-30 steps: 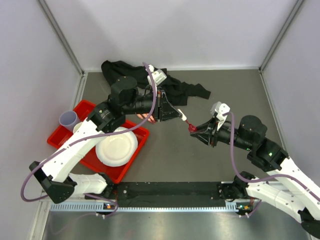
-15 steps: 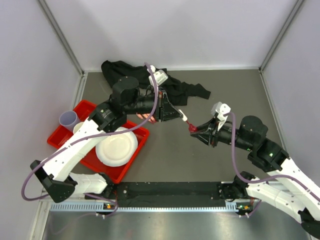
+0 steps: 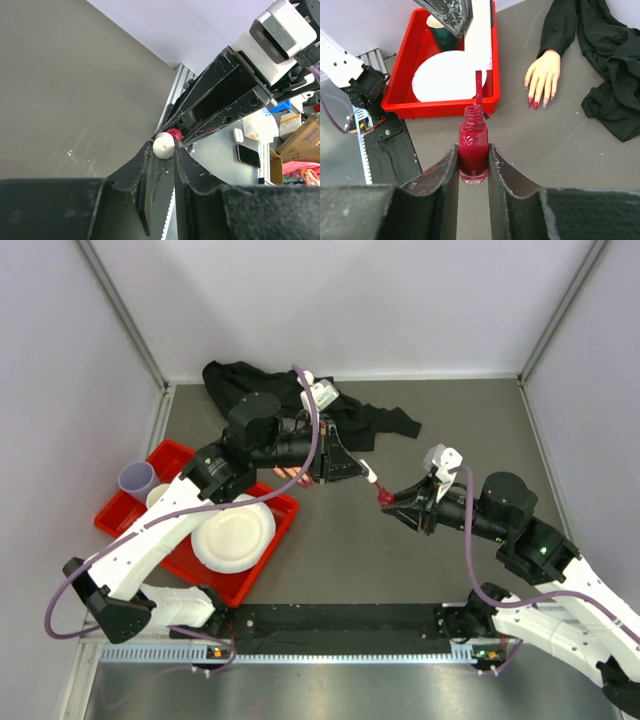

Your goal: Paint the nails

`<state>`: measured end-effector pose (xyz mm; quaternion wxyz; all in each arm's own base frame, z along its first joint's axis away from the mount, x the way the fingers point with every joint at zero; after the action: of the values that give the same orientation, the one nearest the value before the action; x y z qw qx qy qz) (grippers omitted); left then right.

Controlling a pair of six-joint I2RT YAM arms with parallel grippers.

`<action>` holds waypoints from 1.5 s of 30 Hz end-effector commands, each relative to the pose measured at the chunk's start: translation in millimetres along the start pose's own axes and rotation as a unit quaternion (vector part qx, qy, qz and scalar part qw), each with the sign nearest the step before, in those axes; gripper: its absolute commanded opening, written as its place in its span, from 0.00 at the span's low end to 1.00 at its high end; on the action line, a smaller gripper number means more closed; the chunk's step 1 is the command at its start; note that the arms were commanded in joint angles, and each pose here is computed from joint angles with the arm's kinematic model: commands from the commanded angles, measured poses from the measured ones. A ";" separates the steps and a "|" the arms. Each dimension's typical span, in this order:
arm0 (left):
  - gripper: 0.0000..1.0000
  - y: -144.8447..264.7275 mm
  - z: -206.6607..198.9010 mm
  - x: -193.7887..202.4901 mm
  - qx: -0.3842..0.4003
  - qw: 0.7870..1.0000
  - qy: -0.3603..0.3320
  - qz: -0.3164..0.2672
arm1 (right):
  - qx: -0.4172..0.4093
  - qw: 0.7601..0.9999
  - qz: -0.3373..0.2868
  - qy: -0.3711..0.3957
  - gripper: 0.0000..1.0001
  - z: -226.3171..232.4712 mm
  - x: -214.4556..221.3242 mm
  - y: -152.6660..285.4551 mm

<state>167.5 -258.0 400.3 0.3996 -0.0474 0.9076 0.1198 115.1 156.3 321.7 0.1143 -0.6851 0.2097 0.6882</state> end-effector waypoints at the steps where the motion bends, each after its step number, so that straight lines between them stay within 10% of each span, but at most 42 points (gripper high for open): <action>1: 0.00 -3.2 -9.4 -5.3 0.032 0.999 -0.013 -0.014 | -0.001 0.999 -0.039 0.012 0.00 -0.2 -20.3 2.9; 45: 0.00 -20.6 -1.5 12.7 0.031 0.999 0.001 0.036 | 0.003 0.999 -0.050 0.016 0.00 -0.1 -22.4 5.1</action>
<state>163.7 -273.4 387.1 0.3857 -0.0091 0.9148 0.1197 115.1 156.2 322.1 0.1154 -0.6857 0.2090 0.6876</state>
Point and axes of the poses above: each gripper's point midway between its finger pads, its own y axis back along the fingers, its own z axis along the line the jaws close on, x = y × z, the point moved 8 cm from there along y, back along the fingers, and after that the axes turned 7 degrees about y, right-handed, at the moved point
